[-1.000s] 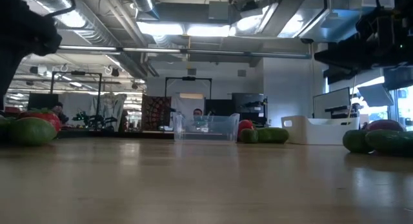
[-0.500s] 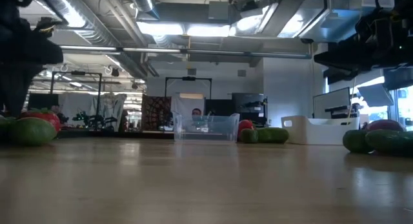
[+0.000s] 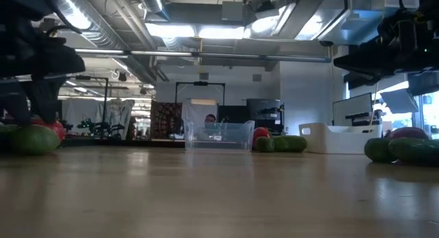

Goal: Sort produce into baskets
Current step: Put the green lime into the transparent bin

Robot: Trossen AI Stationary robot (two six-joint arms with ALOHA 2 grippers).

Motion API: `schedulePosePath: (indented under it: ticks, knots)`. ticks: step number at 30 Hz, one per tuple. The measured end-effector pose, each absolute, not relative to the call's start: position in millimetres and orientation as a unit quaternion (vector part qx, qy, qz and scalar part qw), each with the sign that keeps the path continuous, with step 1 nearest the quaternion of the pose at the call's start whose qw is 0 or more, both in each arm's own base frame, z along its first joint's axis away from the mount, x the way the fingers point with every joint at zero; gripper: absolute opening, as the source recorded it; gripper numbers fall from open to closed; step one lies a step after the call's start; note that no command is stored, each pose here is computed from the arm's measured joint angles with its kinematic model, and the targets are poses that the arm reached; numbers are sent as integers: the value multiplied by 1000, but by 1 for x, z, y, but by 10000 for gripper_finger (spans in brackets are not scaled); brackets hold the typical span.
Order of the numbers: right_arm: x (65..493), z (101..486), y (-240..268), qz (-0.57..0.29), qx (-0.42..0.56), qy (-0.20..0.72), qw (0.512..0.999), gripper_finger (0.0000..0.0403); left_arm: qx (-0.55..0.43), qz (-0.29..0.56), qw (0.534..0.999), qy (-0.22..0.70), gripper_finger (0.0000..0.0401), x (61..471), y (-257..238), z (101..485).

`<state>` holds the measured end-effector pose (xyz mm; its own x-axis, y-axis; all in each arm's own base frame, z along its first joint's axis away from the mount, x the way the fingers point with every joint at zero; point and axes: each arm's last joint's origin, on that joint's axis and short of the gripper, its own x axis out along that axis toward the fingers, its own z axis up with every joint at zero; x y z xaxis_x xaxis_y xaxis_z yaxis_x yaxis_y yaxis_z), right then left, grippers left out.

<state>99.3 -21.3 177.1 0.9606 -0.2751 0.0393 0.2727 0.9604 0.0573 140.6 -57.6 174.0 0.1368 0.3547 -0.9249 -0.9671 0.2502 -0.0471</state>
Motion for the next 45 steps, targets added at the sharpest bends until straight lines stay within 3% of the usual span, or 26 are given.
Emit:
schedulePosePath:
  ticks: [14, 22, 31, 38, 45]
  knots:
    - [99, 177, -21, -139, 26, -23, 990, 19, -329, 456, 679, 473, 248, 146, -53, 141]
    - [99, 177, -21, -139, 23, -23, 990, 19, -312, 440, 692, 480, 186, 147, -53, 139]
    - [99, 177, -21, -139, 23, -23, 990, 19, -299, 399, 717, 487, 189, 159, -58, 152]
    - [99, 177, -21, -139, 23, -23, 990, 19, -289, 349, 757, 471, 194, 180, -62, 178]
    - [99, 179, -21, -139, 22, -32, 990, 19, -242, 281, 839, 398, 196, 215, -50, 206]
